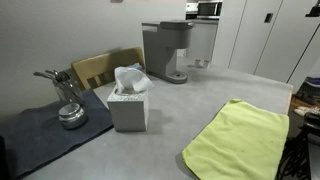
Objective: Fold the towel once
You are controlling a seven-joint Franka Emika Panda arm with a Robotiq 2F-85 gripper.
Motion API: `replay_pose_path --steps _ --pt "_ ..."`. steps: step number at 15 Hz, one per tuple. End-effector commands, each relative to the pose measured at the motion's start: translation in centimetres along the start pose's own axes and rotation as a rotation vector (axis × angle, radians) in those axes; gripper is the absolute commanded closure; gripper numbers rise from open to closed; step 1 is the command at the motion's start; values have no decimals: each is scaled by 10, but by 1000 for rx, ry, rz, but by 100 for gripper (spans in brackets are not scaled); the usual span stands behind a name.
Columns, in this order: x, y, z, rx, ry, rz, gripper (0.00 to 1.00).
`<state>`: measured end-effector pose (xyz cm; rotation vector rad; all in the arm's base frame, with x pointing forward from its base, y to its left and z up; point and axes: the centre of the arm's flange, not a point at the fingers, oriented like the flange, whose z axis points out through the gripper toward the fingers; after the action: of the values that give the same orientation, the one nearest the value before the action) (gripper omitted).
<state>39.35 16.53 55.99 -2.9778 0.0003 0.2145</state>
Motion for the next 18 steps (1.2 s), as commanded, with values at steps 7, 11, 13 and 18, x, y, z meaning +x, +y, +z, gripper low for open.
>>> replay_pose_path --steps 7,11,13,18 --pt "1 -1 3 12 -8 -4 0" --pt "11 -2 21 29 -4 37 0" --pt "20 -2 44 46 -7 84 0" --pt "34 -2 123 49 -15 209 0"
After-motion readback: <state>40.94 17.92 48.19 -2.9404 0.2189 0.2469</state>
